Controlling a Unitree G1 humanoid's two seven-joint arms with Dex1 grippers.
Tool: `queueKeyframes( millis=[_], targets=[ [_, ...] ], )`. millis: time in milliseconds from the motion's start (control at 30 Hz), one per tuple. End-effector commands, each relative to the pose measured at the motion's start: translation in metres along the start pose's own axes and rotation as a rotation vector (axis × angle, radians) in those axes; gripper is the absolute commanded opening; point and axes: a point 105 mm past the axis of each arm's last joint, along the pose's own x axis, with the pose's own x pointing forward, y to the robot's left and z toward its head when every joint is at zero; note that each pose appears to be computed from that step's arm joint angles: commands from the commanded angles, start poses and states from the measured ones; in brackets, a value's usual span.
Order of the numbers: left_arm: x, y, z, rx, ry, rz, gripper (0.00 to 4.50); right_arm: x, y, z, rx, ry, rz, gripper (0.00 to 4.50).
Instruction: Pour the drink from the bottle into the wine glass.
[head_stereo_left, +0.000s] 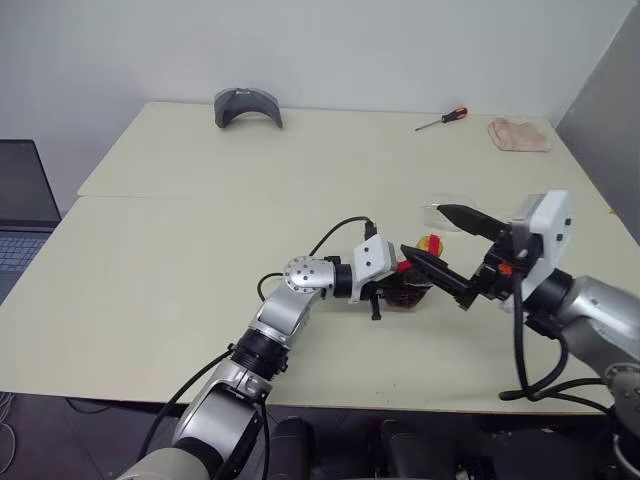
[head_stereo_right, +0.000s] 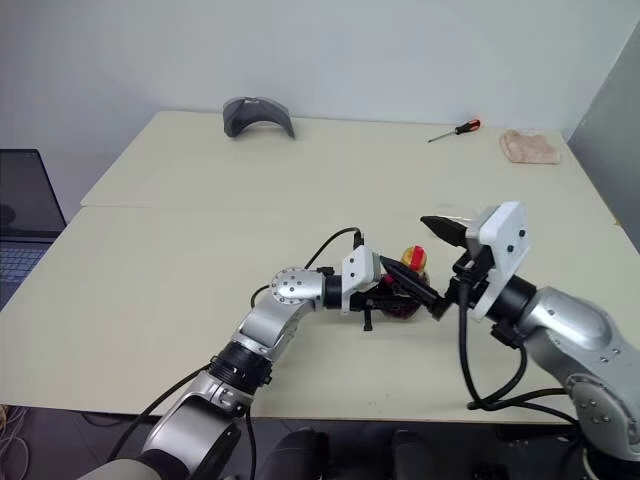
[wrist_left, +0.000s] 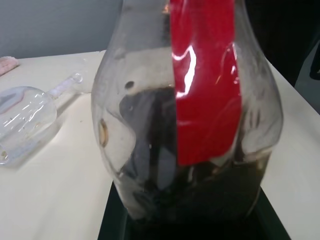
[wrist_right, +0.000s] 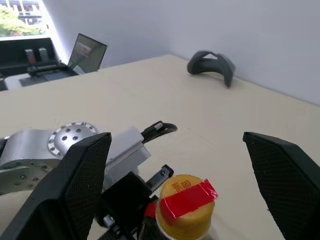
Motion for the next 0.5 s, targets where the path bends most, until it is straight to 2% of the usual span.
queueKeyframes(
  millis=[33, 200, 500],
  targets=[
    [0.005, 0.003, 0.019, 0.044, -0.061, -0.011, 0.79, 0.008, -0.003, 0.004, -0.076, -0.039, -0.094, 4.5],
    [0.007, 0.004, 0.02, 0.046, -0.066, -0.011, 0.79, 0.004, -0.019, -0.002, -0.078, -0.039, -0.2, 4.5],
    [0.005, 0.004, 0.018, 0.044, -0.063, -0.005, 0.79, -0.03, -0.044, -0.013, -0.061, 0.022, -0.3, 4.5]
  ],
)
